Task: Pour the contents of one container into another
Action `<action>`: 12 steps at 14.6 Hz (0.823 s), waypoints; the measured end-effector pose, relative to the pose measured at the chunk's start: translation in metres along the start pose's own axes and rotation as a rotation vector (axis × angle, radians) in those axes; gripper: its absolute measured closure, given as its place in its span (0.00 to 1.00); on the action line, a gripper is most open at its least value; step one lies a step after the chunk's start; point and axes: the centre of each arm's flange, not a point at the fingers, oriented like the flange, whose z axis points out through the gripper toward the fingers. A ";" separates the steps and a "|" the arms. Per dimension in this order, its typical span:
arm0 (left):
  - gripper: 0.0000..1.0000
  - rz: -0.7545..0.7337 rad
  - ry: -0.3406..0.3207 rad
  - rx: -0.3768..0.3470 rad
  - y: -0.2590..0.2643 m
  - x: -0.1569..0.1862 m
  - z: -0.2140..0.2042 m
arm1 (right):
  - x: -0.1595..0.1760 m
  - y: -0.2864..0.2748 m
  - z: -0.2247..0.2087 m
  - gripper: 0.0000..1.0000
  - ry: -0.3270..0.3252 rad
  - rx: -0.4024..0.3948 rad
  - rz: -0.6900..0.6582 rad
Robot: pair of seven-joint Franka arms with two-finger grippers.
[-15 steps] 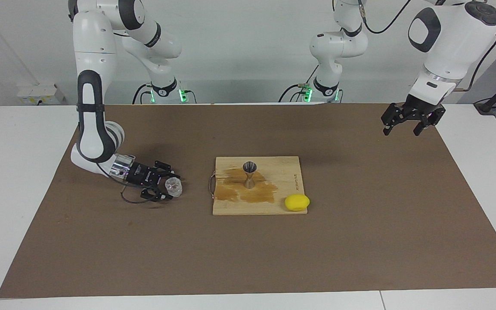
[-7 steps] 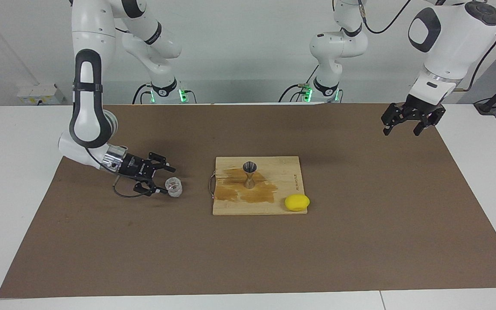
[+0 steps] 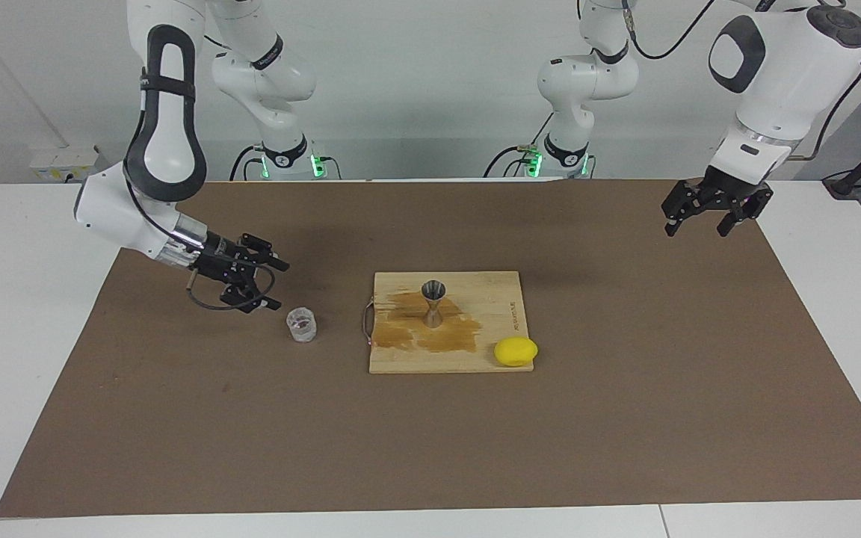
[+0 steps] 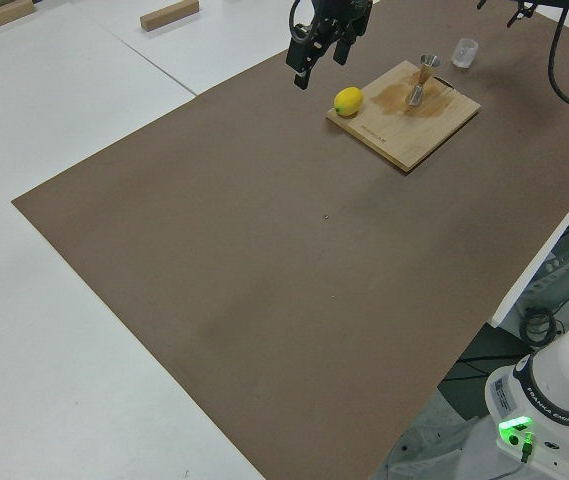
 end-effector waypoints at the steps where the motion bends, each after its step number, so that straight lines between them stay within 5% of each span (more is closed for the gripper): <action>1: 0.00 0.000 -0.001 0.000 0.000 0.000 0.001 | -0.004 0.000 -0.008 0.01 0.042 -0.011 -0.041; 12: 0.00 0.000 -0.001 0.000 0.000 0.000 0.001 | -0.031 0.002 -0.085 0.01 0.457 -0.134 -0.611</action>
